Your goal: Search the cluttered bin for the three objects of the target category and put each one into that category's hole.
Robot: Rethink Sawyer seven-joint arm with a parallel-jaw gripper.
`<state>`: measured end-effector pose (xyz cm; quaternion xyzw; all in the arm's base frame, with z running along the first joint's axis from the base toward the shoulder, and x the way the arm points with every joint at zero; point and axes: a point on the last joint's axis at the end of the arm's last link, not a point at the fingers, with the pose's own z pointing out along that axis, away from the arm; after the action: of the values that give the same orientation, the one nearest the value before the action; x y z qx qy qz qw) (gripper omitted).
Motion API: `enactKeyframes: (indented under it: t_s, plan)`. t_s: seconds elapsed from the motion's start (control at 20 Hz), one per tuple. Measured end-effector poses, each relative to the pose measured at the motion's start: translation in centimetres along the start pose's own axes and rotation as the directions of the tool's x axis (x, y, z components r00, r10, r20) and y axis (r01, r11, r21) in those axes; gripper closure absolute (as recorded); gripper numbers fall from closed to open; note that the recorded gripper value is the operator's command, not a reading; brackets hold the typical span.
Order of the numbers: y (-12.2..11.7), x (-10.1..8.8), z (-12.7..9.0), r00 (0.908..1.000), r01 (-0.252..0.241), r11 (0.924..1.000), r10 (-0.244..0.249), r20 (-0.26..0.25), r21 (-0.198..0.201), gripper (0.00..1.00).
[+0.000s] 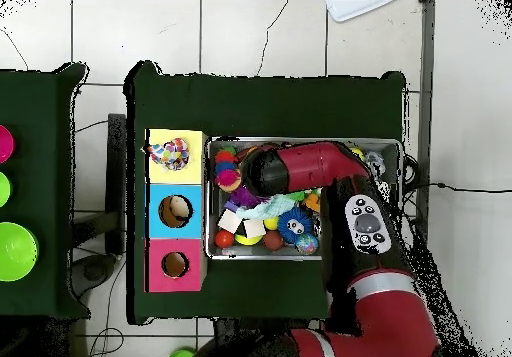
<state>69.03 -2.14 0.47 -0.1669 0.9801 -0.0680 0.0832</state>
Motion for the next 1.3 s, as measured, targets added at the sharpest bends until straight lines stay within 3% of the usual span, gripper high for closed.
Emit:
enactKeyframes:
  t_s: [0.8, 1.3]
  plan:
    - [-0.18, -0.19, 0.86, 1.0000, -0.005, 1.0000, 0.005, 0.000, 0.000, 0.00]
    - [-0.35, -0.05, 0.94, 0.9996, -0.008, 1.0000, 0.008, -0.026, -0.002, 0.00]
